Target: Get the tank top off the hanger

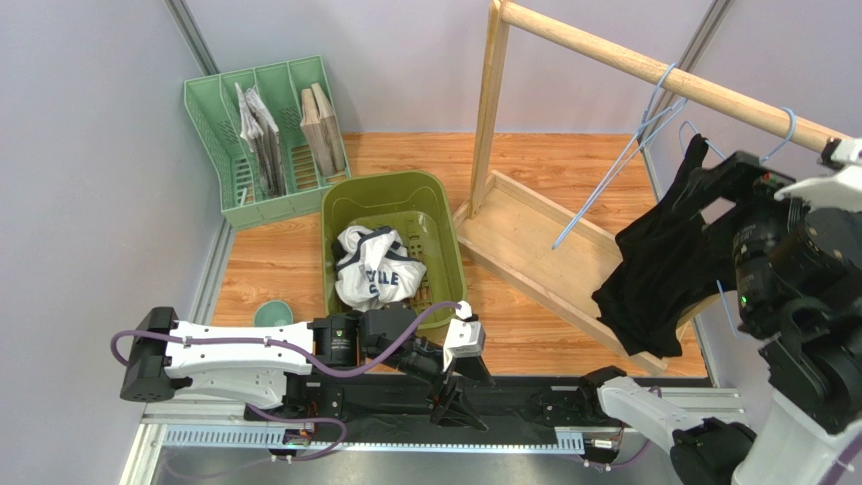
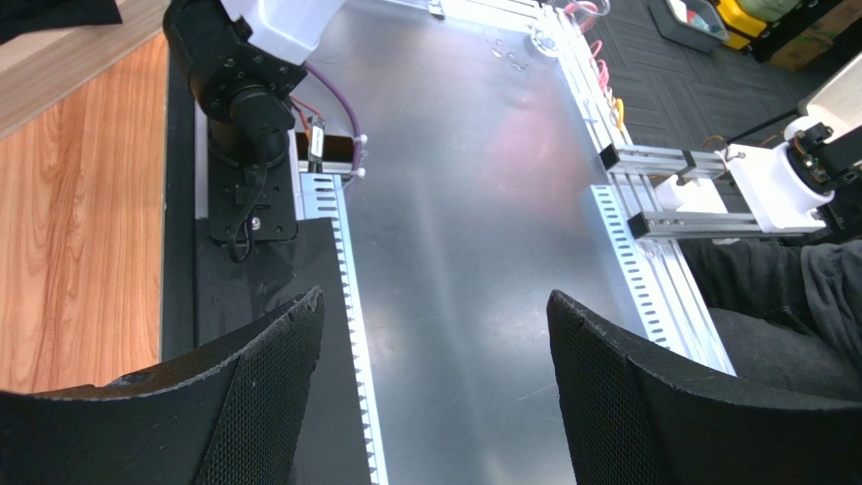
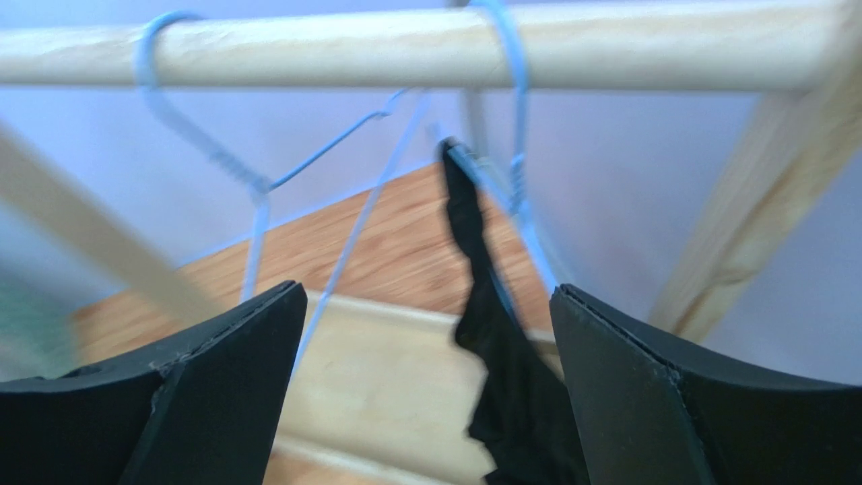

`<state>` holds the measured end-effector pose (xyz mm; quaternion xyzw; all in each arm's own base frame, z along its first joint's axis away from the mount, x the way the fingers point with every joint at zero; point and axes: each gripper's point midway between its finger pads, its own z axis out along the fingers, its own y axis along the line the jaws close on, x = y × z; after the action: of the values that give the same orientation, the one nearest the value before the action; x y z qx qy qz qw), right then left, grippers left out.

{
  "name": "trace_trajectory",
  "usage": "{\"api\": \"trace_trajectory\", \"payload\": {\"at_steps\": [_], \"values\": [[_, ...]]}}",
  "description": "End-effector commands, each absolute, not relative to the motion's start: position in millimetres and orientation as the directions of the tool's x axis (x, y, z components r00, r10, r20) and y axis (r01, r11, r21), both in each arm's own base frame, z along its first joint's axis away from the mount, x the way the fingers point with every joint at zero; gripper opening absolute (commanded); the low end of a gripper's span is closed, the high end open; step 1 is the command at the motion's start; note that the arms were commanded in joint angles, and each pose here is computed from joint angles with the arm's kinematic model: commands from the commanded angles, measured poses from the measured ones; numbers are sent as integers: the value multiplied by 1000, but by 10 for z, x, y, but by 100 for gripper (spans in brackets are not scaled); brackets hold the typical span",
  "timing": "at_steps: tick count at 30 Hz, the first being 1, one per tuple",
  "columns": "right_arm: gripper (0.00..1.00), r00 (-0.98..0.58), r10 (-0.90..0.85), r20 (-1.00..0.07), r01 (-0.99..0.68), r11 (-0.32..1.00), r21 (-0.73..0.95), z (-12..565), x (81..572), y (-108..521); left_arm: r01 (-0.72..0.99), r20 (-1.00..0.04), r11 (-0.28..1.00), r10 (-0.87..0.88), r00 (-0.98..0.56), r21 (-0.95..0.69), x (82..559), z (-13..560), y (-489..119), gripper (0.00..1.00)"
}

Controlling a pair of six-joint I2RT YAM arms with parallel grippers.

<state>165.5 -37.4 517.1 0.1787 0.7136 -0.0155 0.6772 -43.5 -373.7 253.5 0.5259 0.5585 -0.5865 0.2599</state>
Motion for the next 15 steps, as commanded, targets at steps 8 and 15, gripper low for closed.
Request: {"api": "trace_trajectory", "payload": {"at_steps": [8,15], "values": [[100,-57,55,-997,695,719,1,4933,1590,-1070,927,-940,-205,199,-276,-315,-385,2663,-3535,85],[100,-84,31,-996,745,666,-42,4708,1332,-1224,915,-940,-241,196,-280,-323,-447,2729,-3516,85]]}}
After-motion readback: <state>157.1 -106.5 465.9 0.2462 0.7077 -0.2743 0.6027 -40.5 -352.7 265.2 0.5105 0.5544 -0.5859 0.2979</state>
